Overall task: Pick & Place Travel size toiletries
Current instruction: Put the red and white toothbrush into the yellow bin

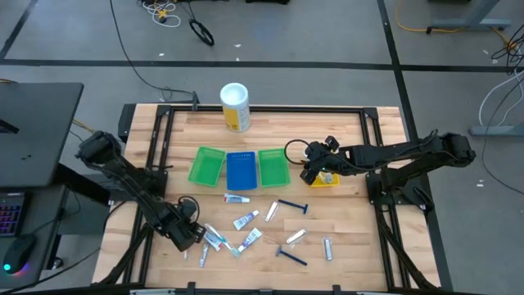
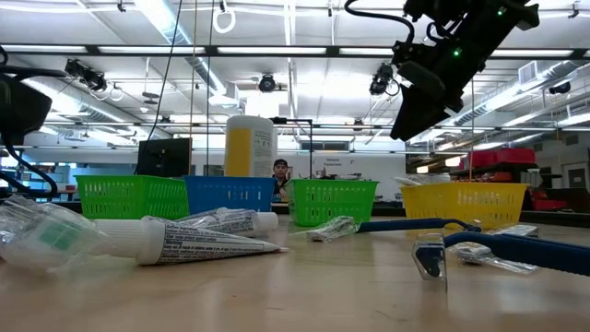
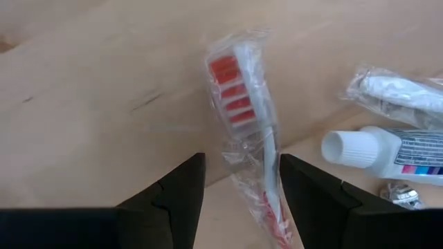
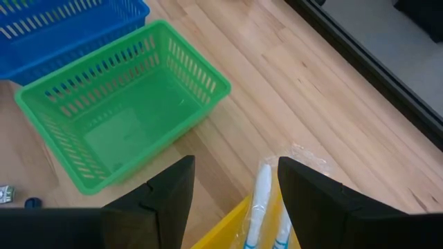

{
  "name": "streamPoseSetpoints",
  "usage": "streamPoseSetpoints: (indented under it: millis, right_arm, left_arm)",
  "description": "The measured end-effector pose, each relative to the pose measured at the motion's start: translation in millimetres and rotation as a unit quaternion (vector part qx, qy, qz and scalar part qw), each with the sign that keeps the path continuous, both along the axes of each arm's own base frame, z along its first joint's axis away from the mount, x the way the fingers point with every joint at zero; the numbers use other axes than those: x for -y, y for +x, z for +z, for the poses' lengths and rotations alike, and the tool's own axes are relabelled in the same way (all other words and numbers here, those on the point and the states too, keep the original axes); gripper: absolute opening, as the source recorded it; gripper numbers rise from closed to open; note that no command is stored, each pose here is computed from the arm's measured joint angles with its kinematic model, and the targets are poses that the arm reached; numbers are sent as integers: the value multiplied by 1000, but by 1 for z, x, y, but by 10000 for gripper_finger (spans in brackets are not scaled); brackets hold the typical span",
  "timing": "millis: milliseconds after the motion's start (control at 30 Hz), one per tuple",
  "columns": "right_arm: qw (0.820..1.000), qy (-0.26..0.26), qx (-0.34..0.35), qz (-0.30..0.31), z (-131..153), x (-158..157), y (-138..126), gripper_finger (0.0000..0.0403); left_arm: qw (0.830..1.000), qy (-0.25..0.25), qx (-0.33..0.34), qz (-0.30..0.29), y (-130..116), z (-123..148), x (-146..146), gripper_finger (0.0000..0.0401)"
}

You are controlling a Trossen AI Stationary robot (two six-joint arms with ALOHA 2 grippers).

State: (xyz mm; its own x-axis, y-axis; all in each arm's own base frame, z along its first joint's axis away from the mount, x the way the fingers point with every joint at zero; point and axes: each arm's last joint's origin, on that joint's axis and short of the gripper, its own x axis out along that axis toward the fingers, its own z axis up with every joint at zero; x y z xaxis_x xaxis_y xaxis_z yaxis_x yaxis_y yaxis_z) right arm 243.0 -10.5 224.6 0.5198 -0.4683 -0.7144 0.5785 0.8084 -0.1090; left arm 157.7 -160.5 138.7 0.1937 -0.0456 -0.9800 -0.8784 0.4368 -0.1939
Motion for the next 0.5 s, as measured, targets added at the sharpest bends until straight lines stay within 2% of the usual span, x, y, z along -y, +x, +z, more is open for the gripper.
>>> streamPoseSetpoints:
  millis: [400,500]
  right_arm:
    - [1000,0,7,0,1,0,1,218]
    - [1000,0,11,0,1,0,2,218]
  left_arm:
    - [1000,9,-1,-9,1,2,0,196]
    - [1000,10,-3,-10,0,2,0,181]
